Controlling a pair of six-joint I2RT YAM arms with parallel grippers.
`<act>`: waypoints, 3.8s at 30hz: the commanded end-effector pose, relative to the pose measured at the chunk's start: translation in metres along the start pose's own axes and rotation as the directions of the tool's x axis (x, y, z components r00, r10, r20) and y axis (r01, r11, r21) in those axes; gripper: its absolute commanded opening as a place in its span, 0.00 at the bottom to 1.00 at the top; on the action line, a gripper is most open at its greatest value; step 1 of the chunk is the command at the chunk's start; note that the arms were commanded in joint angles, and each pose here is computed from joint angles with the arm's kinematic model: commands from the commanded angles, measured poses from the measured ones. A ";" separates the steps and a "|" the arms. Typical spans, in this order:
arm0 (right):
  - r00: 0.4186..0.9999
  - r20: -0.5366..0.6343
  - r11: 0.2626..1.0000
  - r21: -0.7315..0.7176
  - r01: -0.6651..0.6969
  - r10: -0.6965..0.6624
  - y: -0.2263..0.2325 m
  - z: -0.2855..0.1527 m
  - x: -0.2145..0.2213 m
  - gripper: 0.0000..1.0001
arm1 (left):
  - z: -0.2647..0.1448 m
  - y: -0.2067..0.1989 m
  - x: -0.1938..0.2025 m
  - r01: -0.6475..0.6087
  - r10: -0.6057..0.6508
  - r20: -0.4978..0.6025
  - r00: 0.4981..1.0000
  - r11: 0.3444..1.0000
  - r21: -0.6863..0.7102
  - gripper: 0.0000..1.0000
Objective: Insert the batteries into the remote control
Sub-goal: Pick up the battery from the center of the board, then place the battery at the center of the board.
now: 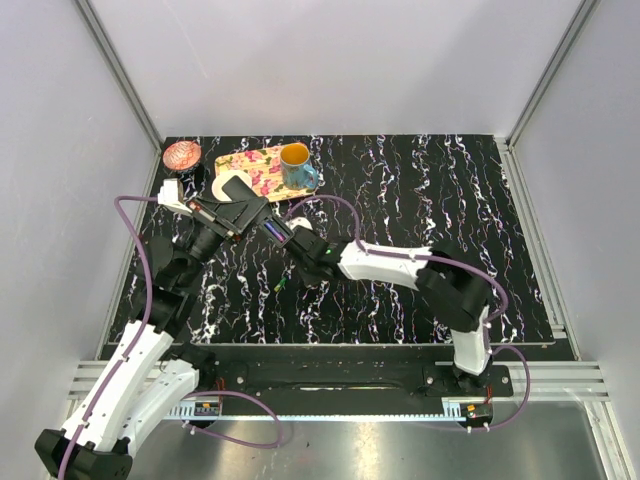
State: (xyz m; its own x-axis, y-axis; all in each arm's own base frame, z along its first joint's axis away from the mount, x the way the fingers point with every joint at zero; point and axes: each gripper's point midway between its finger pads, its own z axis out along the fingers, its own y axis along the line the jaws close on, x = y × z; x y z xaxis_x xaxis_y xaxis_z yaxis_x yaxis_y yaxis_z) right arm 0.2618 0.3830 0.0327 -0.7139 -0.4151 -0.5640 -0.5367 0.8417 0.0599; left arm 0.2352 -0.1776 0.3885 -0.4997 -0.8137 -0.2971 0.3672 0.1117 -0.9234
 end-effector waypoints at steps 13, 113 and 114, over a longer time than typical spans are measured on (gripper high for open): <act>0.991 0.123 0.984 0.160 -0.078 0.058 -0.100 -0.103 0.006 0.00 | 0.002 0.025 0.021 -0.020 0.026 -0.080 0.996 0.998 0.067 0.00; 0.141 0.384 0.008 0.327 -0.945 0.912 -0.207 0.011 -0.018 0.11 | -0.040 0.126 0.078 0.080 -0.076 -0.223 0.972 0.997 0.008 0.00; 0.145 0.382 0.009 0.334 -0.942 0.913 -0.207 0.012 -0.015 0.14 | -0.041 0.126 0.078 0.081 -0.077 -0.225 0.971 0.997 0.007 0.00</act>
State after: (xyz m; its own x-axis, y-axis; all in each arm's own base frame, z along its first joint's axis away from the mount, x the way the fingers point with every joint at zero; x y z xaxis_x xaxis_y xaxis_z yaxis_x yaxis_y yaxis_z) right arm 0.3941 0.2231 0.0239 -0.4321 0.8387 -0.3314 0.8011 0.5257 0.2861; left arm 0.2100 -0.2064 0.2296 -0.7071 -0.6543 -0.2681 0.3022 0.0632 -0.9511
